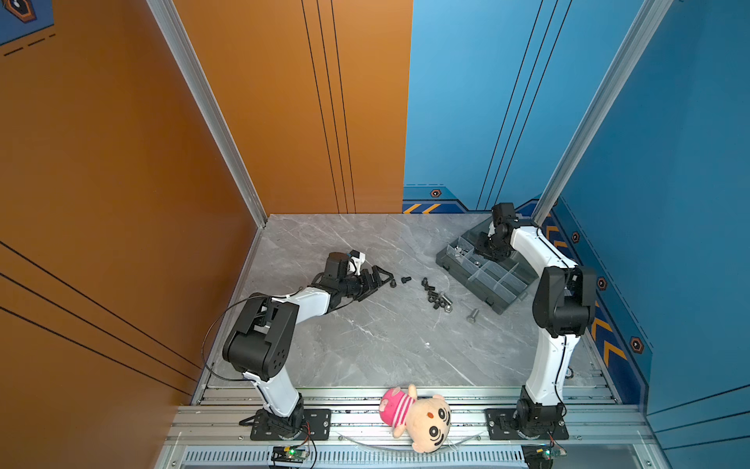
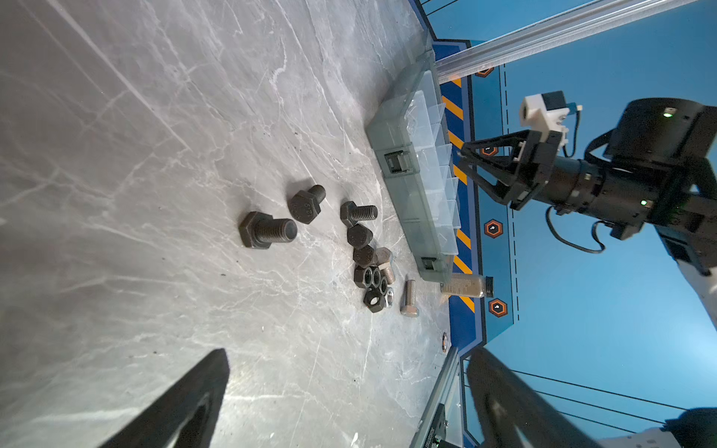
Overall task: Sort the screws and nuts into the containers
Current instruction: 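Move the open right gripper back over the hardware pile, then lower the right gripper onto another small silver hex nut and close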
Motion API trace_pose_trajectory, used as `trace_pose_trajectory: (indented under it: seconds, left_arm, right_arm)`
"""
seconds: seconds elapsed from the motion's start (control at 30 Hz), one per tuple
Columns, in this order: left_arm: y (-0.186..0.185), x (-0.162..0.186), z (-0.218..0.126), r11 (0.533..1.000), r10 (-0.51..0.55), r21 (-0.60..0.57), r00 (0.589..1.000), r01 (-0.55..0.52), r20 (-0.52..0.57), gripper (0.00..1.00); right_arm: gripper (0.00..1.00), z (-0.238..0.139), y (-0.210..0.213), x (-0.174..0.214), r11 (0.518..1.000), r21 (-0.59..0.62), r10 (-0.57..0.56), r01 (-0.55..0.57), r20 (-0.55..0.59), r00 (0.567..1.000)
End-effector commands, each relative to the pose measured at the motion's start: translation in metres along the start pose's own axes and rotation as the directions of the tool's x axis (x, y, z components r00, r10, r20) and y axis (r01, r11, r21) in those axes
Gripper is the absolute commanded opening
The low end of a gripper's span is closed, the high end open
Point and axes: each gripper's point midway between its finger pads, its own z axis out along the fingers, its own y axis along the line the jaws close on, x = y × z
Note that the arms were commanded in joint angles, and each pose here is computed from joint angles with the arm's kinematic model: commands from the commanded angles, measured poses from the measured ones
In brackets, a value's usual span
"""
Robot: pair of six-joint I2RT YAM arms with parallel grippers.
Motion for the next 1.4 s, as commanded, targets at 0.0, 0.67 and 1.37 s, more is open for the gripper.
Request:
trace_pose_trajectory:
  seconds: [0.0,0.67,1.37]
  left_arm:
    - [-0.009,-0.008,-0.005,1.0,0.016,0.015,0.999,-0.016,0.028,0.98]
    - [-0.005,-0.006,-0.002,1.0,0.008,0.012,1.0,-0.008,0.015,0.98]
    - [-0.001,-0.004,-0.005,1.0,0.005,0.005,1.0,-0.005,0.018,0.98]
  right_arm:
    - [0.45,-0.034,0.019,0.019,0.997,-0.068,-0.035,0.034,-0.001,0.999]
    - [0.48,-0.02,0.039,0.171,0.988,-0.053,-0.15,0.145,-0.113,0.982]
    - [0.49,0.017,0.037,0.202,0.956,0.042,-0.275,0.29,-0.213,0.938]
